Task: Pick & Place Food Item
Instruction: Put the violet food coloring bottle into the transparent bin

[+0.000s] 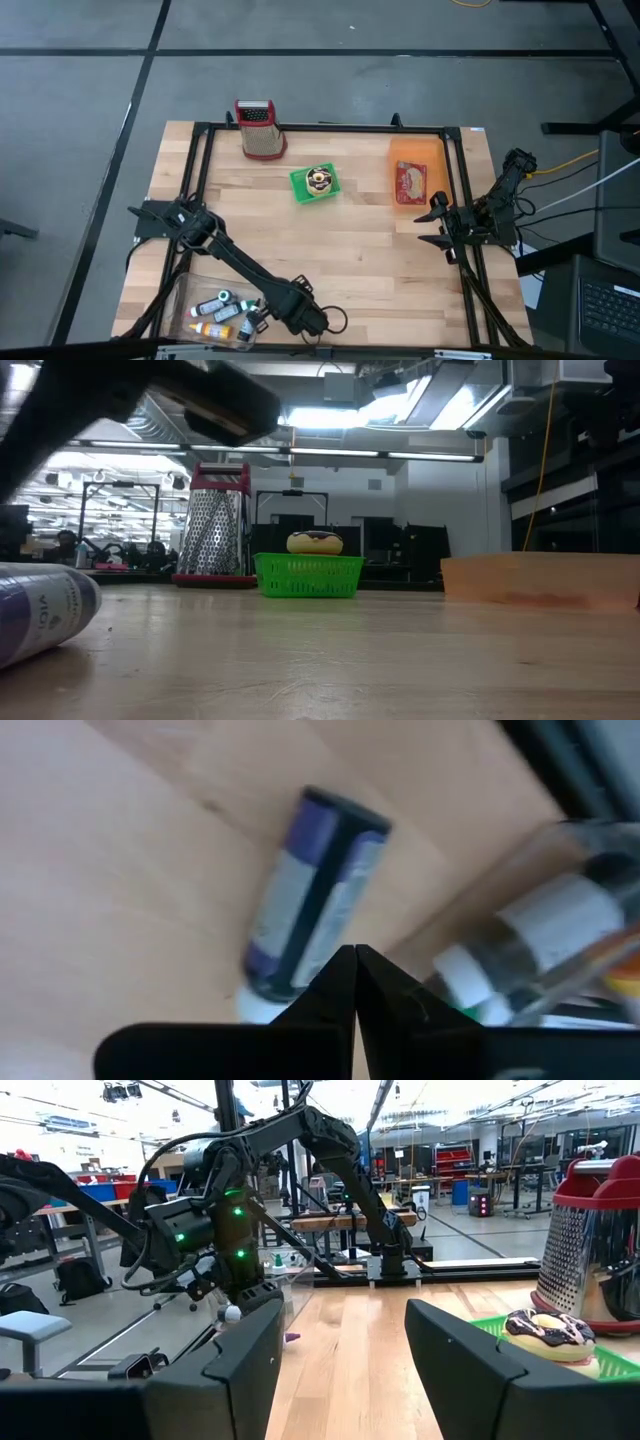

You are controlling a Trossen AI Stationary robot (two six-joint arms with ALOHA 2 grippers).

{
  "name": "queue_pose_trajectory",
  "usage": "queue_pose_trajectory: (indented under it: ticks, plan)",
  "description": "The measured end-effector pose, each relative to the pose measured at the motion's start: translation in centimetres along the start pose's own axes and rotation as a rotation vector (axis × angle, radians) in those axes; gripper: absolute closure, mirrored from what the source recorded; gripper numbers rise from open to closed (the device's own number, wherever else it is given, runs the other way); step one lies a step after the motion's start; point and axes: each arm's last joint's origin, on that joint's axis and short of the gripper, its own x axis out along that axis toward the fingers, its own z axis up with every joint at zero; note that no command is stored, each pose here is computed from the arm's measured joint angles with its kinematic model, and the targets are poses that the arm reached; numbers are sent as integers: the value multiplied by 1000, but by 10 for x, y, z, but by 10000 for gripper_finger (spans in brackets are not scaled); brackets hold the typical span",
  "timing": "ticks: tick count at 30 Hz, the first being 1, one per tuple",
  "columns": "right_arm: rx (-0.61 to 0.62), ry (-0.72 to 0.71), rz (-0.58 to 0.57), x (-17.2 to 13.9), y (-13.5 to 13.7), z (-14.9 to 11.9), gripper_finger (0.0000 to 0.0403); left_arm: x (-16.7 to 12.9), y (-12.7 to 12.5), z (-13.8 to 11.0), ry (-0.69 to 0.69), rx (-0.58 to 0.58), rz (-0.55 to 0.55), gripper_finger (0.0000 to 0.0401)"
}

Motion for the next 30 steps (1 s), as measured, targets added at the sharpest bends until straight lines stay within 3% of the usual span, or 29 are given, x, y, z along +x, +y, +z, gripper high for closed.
queue_pose_trajectory:
  ticks: [5,13,20,25,30]
  plan:
    - [0,0,0,0,0,0,190,5,-2,1,-5,-10,-94,400]
    - [0,0,0,0,0,0,190,34,11,7,55,16,-110,400]
    - [-13,0,0,0,0,0,190,20,29,4,77,-6,35,398]
    - [-15,0,0,0,0,0,190,-9,42,12,-22,-4,206,398]
    - [-4,0,0,0,0,0,190,-27,51,12,-82,-47,227,398]
